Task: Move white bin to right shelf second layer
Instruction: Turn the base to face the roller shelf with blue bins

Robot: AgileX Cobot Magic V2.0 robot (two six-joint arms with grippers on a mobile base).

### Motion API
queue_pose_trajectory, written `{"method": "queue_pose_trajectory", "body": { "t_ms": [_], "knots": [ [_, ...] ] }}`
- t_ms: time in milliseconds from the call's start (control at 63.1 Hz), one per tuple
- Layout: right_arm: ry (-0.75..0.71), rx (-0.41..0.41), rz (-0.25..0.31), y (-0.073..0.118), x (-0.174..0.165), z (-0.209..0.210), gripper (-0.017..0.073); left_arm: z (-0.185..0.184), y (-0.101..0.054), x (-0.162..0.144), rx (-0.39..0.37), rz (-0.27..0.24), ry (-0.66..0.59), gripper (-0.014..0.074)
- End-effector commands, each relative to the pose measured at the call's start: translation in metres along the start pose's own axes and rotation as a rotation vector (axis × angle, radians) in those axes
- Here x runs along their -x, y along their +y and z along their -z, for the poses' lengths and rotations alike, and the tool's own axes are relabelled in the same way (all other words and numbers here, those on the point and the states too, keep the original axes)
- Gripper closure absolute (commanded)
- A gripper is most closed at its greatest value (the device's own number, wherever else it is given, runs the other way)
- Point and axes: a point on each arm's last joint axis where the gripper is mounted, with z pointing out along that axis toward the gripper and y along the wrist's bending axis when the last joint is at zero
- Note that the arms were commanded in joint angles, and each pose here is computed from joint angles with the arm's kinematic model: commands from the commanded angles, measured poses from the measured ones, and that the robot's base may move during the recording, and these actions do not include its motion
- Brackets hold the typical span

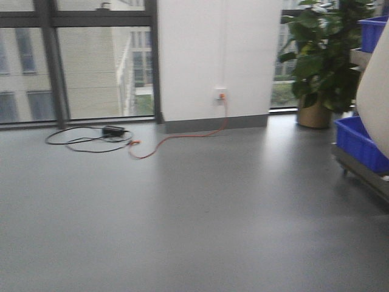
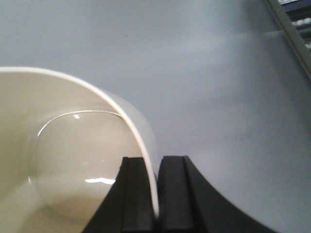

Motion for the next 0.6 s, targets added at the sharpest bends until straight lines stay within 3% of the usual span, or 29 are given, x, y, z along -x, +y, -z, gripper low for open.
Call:
{"method": "queue_pose_trajectory", "body": {
  "t_ms": [0, 586],
  "knots": [
    [-0.116, 0.008, 0.001, 0.0009, 0.0154, 0.0066, 0.0507, 0.0003, 0.0007, -0.0007, 0.000, 0.006, -0.075, 0.0509],
    [-0.116, 0.008, 0.002, 0.0009, 0.0154, 0.0066, 0.0507, 0.0003, 0.0007, -0.0007, 0.000, 0.006, -0.075, 0.0509]
  ]
}}
